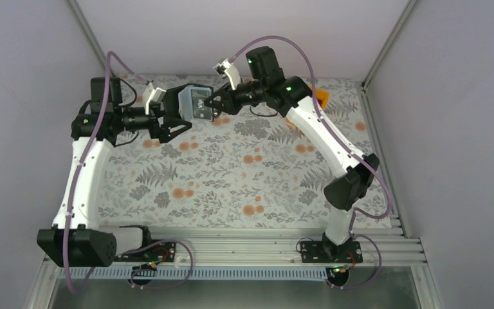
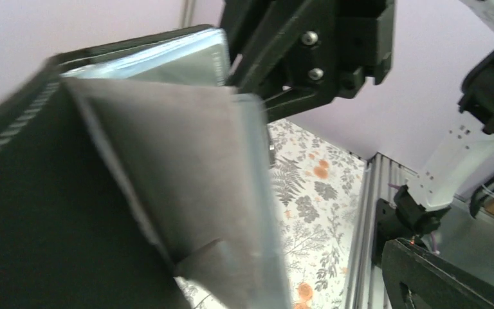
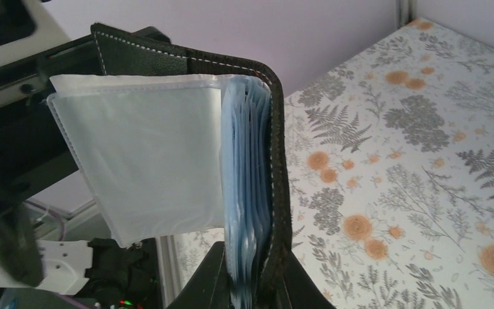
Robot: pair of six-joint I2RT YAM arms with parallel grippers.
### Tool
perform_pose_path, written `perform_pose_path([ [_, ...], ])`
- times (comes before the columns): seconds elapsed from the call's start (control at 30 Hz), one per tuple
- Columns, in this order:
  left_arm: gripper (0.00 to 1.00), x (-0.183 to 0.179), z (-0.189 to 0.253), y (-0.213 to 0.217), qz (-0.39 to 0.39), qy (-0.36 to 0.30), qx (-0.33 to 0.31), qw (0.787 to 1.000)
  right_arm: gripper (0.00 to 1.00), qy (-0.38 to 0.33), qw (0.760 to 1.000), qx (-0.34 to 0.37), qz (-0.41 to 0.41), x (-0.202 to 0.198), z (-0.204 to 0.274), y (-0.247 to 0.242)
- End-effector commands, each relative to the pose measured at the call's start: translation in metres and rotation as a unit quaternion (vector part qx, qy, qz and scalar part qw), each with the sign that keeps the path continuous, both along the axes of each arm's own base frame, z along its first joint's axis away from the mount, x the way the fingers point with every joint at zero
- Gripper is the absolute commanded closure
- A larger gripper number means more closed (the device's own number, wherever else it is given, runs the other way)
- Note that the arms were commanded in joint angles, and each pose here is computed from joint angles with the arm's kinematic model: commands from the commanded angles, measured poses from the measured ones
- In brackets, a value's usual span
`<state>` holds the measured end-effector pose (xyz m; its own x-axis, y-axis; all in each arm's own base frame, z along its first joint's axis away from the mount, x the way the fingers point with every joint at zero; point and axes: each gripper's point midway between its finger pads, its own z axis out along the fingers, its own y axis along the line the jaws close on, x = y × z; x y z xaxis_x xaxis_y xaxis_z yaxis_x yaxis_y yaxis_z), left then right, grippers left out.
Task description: Take the credit cards out of the card holder
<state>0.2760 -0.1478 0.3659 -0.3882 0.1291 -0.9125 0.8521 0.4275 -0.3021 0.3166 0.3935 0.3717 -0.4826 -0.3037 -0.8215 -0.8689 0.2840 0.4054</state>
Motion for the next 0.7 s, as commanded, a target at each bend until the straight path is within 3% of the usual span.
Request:
perform_pose_path([
  [0.0,0.0,-0.005,0.004,-0.011,-0.055,-0.018,-0.024,0.998,0.96,-0.028,0.999,-0.016,-0.019,0.015,0.003,0.0],
  [0.13,0.0,0.033,-0.013,-0.004,-0.009,0.007,0.004,1.0,0.96,-0.034,0.999,0.006,0.028,0.0,0.014,0.005],
  [0.2,0.09,0.046,-0.021,0.0,0.01,0.008,0.021,1.0,0.96,-0.045,0.997,0.017,0.061,-0.013,0.017,0.004],
  [0.27,0.35,0.041,-0.022,-0.001,-0.003,0.006,0.024,1.0,0.96,-0.057,0.995,0.021,0.076,-0.021,0.016,-0.001],
  [0.37,0.84,0.021,-0.011,-0.007,-0.042,-0.014,0.005,0.999,0.96,-0.065,0.993,0.034,0.089,-0.025,0.018,-0.008],
  [0.4,0.96,0.017,-0.008,-0.008,-0.049,-0.017,-0.001,0.999,0.95,-0.063,0.993,0.038,0.095,-0.025,0.017,-0.009],
  [0.43,0.97,0.014,-0.006,-0.01,-0.056,-0.016,-0.008,0.998,0.91,-0.062,0.992,0.043,0.105,-0.027,0.017,-0.01],
  [0.47,0.97,0.013,-0.004,-0.01,-0.061,-0.014,-0.013,0.998,0.79,-0.064,0.99,0.049,0.118,-0.03,0.017,-0.011],
  [0.5,0.98,0.012,-0.003,-0.011,-0.064,-0.01,-0.017,0.998,0.61,-0.069,0.988,0.051,0.126,-0.032,0.016,-0.012],
  [0.57,0.98,0.01,-0.004,-0.011,-0.065,-0.007,-0.018,0.998,0.37,-0.08,0.987,0.054,0.128,-0.031,0.008,-0.018],
  [0.6,0.98,0.008,-0.005,-0.012,-0.07,-0.007,-0.02,0.997,0.31,-0.086,0.988,0.057,0.118,-0.025,0.003,-0.021],
  [0.67,0.98,0.004,-0.007,-0.014,-0.085,-0.002,-0.032,0.996,0.26,-0.078,0.99,0.053,0.106,-0.016,-0.011,-0.026],
])
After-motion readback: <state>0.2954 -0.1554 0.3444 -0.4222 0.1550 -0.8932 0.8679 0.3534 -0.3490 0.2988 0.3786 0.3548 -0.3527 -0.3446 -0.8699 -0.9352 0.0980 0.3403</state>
